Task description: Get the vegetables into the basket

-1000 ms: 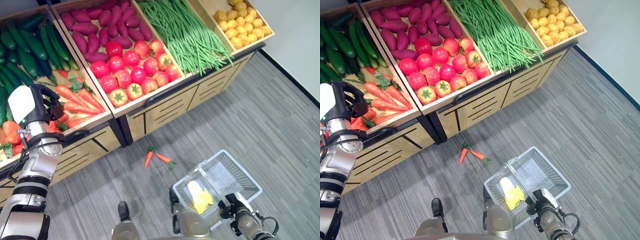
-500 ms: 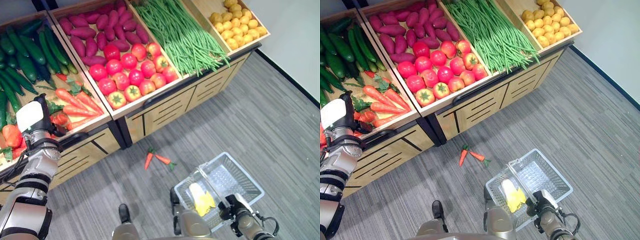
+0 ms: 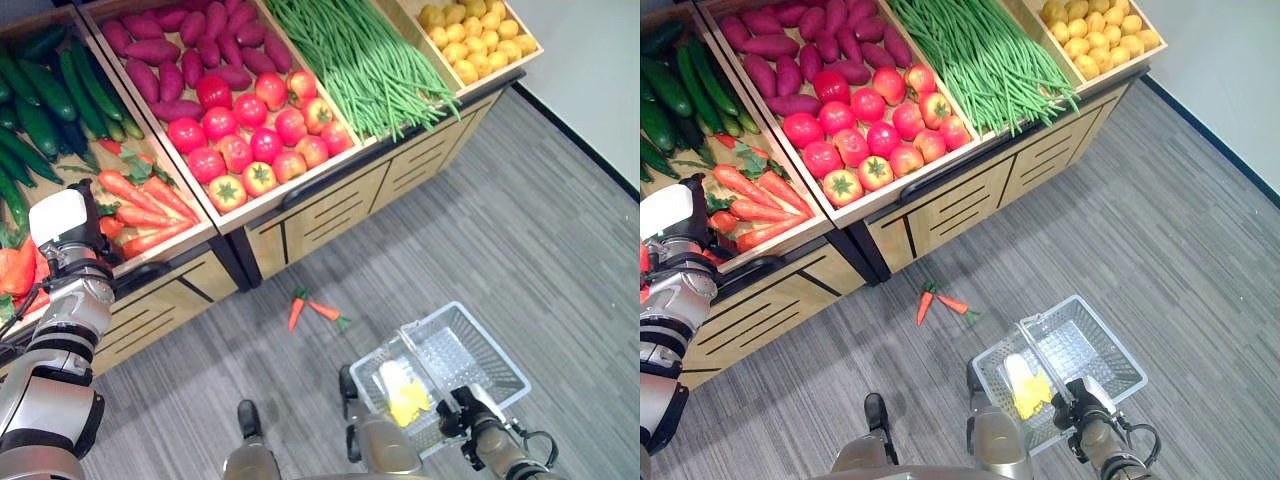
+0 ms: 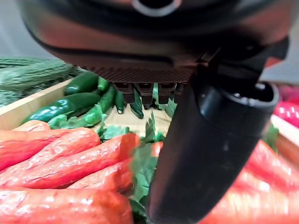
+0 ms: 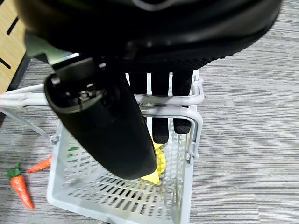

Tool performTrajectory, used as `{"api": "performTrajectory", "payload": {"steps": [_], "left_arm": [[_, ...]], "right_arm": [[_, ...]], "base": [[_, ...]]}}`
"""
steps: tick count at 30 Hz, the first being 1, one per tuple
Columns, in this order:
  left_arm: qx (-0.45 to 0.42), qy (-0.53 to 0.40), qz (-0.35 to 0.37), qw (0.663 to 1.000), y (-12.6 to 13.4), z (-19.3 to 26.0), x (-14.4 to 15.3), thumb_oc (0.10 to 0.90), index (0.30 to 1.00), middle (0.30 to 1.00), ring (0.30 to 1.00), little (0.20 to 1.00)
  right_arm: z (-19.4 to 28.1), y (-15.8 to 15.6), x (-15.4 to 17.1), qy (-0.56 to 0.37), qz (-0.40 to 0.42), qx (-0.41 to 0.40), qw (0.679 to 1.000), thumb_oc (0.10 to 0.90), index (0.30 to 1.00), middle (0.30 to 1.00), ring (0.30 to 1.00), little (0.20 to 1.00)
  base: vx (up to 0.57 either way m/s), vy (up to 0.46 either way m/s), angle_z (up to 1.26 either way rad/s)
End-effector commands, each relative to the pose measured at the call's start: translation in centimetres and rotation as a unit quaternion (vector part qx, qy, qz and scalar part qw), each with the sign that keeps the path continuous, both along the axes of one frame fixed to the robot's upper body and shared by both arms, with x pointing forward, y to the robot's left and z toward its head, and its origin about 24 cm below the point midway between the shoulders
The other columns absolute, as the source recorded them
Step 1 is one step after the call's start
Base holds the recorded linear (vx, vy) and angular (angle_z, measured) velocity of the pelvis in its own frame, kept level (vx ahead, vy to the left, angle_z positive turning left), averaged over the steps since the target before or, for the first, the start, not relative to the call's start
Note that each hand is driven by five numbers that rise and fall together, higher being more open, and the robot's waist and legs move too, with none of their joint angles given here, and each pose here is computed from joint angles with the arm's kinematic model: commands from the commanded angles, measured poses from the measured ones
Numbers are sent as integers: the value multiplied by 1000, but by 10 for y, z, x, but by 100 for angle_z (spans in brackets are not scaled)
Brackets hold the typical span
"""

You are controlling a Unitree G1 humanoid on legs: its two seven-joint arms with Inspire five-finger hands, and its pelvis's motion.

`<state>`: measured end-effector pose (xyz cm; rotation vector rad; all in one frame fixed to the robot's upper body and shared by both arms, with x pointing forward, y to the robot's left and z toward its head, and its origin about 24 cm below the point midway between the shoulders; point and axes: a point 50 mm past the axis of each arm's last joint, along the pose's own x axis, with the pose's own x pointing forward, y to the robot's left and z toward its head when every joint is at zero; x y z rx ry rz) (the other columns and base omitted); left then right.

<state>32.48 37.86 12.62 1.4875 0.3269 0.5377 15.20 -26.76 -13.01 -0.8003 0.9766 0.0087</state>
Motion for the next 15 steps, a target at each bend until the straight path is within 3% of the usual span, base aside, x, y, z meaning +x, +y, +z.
{"api": "performTrajectory", "payload": {"steps": [1, 3, 4, 6, 15], "left_arm": [[47, 61, 20, 997, 21, 43, 1, 900, 1000, 1000, 1000, 1000], [48, 85, 6, 995, 19, 47, 3, 900, 1000, 1000, 1000, 1000], [47, 94, 0, 994, 19, 46, 2, 786, 841, 841, 841, 841], [45, 87, -7, 995, 18, 49, 2, 412, 316, 316, 316, 316], [55, 8, -7, 998, 16, 61, 2, 400, 300, 300, 300, 300]], "right_arm": [[9, -14, 9, -5, 7, -16, 1000, 400, 300, 300, 300, 300], [7, -11, 8, 2, 13, -8, 1000, 400, 300, 300, 300, 300], [6, -9, 6, 7, 14, -2, 1000, 400, 300, 300, 300, 300], [4, -6, 5, 12, 16, 5, 1000, 400, 300, 300, 300, 300], [-1, 3, 0, 20, 29, 19, 999, 400, 300, 300, 300, 300]], "base": [[37, 22, 0], [21, 12, -1], [0, 0, 0], [0, 0, 0], [0, -1, 1]]}}
